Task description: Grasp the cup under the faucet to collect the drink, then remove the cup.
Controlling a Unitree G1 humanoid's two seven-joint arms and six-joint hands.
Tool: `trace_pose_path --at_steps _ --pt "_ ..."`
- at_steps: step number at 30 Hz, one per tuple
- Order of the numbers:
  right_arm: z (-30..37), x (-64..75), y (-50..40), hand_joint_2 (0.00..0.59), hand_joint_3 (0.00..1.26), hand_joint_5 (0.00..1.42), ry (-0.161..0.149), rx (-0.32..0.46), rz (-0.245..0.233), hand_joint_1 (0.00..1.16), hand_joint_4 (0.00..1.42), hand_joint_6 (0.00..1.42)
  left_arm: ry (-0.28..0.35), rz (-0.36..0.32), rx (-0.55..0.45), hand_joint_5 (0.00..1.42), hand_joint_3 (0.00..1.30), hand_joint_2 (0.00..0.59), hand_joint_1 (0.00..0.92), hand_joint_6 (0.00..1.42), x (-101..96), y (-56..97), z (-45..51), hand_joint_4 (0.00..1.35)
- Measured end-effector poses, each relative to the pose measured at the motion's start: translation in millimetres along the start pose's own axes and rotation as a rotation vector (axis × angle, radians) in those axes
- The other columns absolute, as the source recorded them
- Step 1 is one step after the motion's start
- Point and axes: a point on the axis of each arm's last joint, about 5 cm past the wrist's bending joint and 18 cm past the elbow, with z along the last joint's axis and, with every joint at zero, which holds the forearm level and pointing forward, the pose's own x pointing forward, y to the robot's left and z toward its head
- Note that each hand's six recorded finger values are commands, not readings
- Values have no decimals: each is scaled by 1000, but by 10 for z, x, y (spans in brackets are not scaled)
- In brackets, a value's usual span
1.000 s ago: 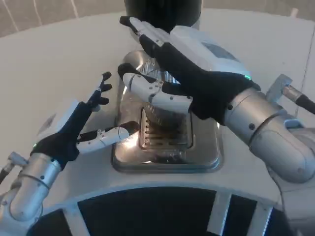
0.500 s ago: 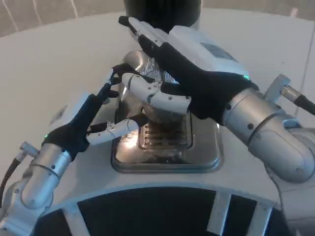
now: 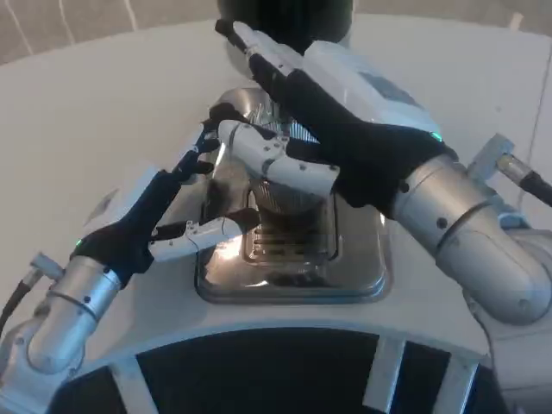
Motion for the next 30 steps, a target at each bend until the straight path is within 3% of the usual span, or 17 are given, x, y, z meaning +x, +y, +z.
trace_pose_path --at_steps 7,14,22,30 --pt "-45 -90 20 512 0 0 9 13 -78 135 0 0 5 -5 2 183 0 31 218 185 -9 8 -12 0" --pt "22 -159 43 515 0 0 -55 2 -151 148 0 0 6 -15 0 186 0 32 218 185 -10 0 -15 0" --pt "12 -264 74 516 0 0 -56 -28 -197 159 0 0 2 -23 0 186 0 32 218 185 -10 -3 -12 0" --pt "35 -519 36 511 0 0 -18 -124 -257 192 0 0 -10 -32 0 187 0 34 211 184 -6 -5 -1 0"
